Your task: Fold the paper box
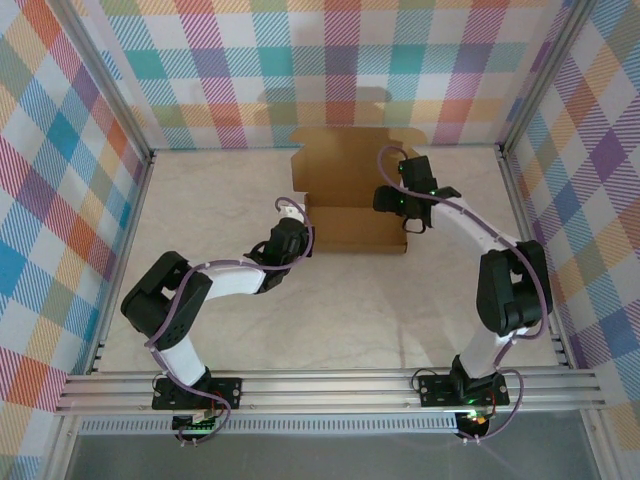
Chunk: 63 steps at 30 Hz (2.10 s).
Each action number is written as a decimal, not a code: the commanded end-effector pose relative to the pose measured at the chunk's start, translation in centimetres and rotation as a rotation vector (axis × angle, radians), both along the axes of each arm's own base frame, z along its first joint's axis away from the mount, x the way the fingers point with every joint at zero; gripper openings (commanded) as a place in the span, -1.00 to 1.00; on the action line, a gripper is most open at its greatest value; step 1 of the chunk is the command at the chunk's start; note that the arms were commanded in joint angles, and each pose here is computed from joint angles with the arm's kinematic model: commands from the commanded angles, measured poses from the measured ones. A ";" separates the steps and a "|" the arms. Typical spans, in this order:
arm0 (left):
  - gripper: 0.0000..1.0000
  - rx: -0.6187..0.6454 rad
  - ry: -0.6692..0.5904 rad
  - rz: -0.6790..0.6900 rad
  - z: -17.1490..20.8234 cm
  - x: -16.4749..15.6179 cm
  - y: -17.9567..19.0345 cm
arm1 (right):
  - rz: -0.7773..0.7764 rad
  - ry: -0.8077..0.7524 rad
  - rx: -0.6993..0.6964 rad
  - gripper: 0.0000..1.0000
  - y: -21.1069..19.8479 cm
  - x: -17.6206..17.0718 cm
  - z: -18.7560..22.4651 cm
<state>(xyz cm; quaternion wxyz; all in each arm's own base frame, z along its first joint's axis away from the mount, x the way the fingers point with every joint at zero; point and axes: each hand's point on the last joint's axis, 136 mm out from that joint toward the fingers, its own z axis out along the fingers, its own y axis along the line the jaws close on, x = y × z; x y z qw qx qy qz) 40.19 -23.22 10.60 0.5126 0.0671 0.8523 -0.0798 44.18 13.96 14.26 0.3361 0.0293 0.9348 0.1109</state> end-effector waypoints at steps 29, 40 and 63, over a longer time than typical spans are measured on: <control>0.55 -0.166 0.148 -0.270 8.5 6.0 4.5 | 0.693 -0.313 0.200 0.39 -6.2 5.3 11.4; 0.51 -0.188 0.172 -0.299 7.6 6.3 4.7 | 0.836 -0.352 0.124 0.15 -5.6 8.2 9.5; 0.51 -0.163 0.181 -0.307 7.2 6.2 4.8 | 0.939 -0.269 0.063 -0.67 -4.4 8.9 6.6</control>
